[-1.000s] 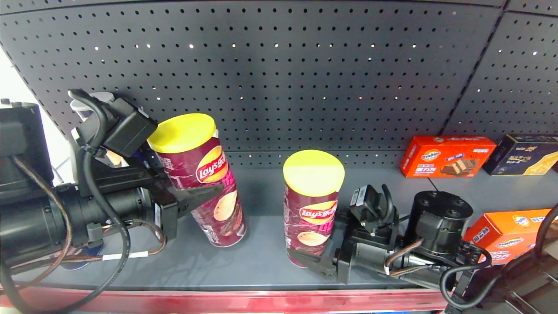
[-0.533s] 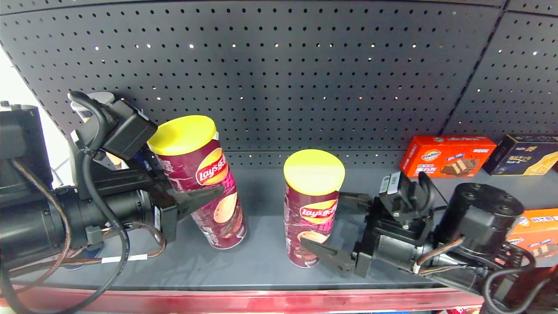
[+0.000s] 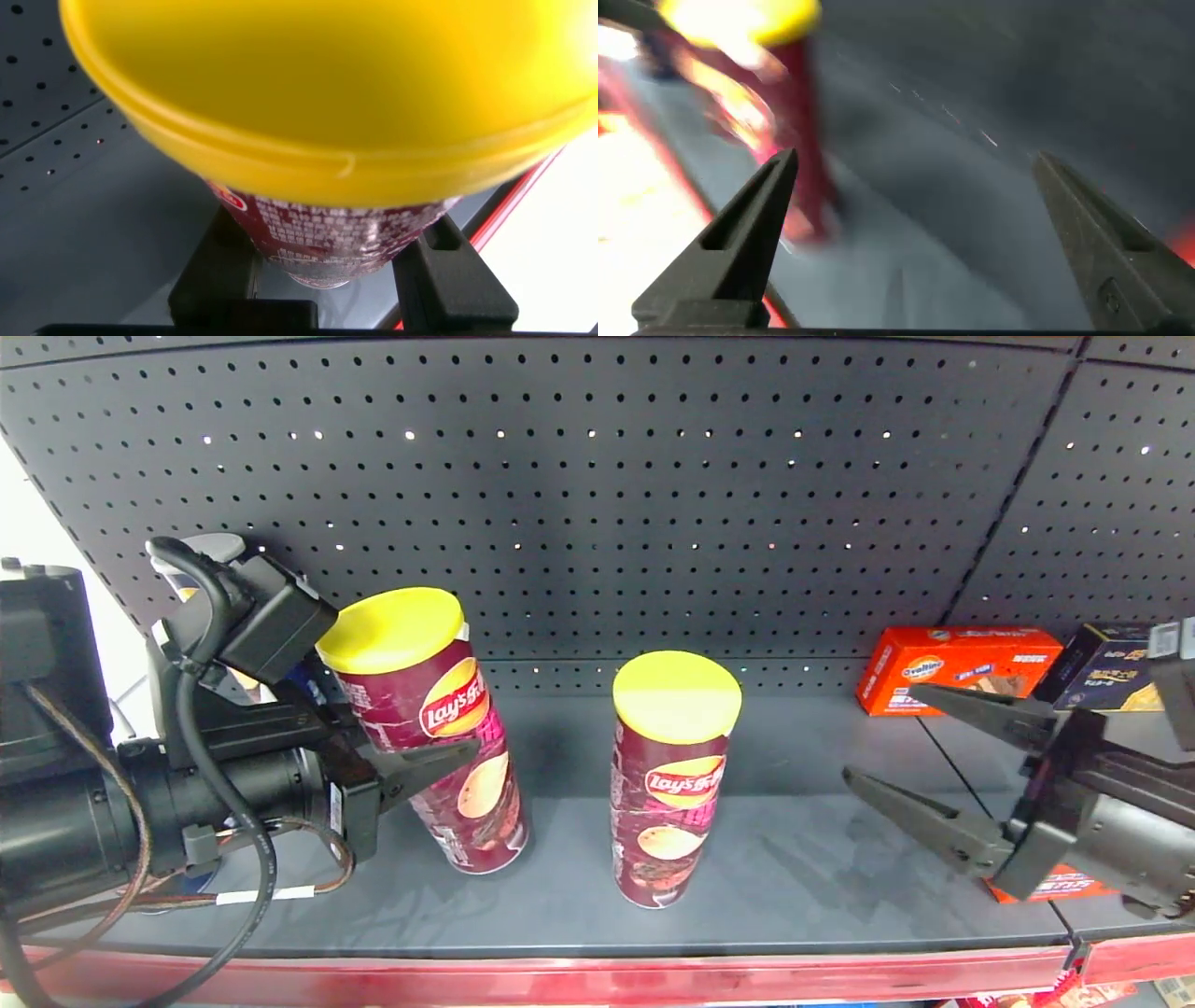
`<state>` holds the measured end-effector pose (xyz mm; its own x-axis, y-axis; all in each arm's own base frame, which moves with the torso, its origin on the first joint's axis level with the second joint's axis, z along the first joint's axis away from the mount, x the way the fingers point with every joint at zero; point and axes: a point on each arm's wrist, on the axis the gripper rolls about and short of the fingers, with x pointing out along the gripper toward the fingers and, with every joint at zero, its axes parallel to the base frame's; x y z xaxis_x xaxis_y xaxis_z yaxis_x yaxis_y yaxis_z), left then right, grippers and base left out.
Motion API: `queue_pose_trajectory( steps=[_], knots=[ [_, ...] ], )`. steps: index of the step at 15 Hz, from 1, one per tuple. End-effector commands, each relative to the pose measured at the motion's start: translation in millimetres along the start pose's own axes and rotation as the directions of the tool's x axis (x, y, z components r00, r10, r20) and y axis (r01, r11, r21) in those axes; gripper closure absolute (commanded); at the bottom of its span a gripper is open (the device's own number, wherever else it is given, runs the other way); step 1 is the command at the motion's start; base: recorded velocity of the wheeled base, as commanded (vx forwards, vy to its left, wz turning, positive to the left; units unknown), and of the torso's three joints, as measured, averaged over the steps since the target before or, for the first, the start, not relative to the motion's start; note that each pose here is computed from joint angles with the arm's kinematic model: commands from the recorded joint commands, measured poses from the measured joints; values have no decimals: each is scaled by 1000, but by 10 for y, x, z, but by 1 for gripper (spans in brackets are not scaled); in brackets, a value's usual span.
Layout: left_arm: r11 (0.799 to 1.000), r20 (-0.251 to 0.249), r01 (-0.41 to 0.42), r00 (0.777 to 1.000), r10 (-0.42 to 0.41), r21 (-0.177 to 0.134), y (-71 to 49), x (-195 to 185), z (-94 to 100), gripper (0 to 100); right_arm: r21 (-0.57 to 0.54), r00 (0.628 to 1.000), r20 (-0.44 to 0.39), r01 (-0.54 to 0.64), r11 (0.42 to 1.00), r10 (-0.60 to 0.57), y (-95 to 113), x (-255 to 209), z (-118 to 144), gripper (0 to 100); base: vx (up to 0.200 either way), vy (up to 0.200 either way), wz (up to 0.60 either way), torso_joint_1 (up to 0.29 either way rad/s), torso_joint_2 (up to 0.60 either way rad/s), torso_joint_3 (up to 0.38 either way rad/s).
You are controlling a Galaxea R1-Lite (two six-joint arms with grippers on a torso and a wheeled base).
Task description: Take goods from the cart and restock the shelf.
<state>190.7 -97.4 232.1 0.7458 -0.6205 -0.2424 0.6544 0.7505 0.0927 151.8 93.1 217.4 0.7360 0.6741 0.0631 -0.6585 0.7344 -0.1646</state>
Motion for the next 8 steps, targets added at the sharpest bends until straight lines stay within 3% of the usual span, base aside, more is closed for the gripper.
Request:
queue_pose_trajectory(
  steps=[1,8],
  knots=[
    [1000,2,2,1000,-2,1,-5,-4,3,100,-15,986,14,169,986,-169,36,-695,220,0,0,0,0,0,0,0],
    [1000,-3,0,1000,0,1,-27,-74,-48,100,-17,954,25,300,954,-300,180,-1267,114,0,0,0,0,0,0,0]
  ],
)
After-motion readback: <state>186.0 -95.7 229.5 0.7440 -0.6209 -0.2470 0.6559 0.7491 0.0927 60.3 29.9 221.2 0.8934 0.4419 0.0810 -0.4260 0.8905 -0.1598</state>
